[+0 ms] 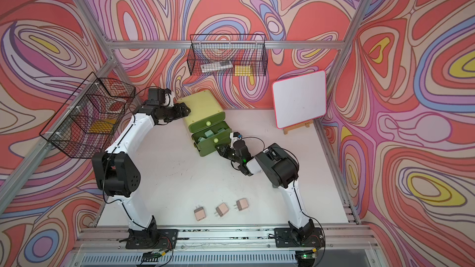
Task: Place the plugs into the drawer by color
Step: Open the drawer in the storage box.
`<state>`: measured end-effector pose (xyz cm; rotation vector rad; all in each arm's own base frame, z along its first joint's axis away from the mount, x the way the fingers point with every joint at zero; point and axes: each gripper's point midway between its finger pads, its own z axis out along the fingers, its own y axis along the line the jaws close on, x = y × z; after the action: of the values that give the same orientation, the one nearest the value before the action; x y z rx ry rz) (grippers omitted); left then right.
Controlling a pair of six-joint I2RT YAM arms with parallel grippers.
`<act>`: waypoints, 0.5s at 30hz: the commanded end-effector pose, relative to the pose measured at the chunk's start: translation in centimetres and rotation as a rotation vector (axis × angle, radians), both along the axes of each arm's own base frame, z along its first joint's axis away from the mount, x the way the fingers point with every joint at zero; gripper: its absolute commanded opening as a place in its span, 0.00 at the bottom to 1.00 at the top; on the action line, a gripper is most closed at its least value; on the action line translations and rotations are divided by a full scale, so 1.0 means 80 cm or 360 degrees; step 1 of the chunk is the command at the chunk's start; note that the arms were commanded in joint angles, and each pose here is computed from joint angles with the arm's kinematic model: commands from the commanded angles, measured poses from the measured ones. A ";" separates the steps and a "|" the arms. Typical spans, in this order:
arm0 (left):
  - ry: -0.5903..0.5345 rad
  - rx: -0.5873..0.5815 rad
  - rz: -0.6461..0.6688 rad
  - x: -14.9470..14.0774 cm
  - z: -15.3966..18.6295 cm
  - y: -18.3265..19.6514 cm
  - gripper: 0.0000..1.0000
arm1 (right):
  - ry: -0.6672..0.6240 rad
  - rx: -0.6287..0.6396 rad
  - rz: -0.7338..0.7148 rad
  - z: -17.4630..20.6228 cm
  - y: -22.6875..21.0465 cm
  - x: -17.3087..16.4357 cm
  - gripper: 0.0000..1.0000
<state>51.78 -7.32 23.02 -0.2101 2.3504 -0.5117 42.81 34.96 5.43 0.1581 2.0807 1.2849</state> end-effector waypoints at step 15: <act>0.0286 0.0084 0.0055 -0.018 -0.073 0.017 0.81 | -0.0175 -0.0480 -0.0074 0.021 -0.054 -0.027 0.48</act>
<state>51.82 -7.39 22.98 -0.2124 2.3502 -0.5191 41.03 31.97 7.14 0.0587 2.1198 1.0502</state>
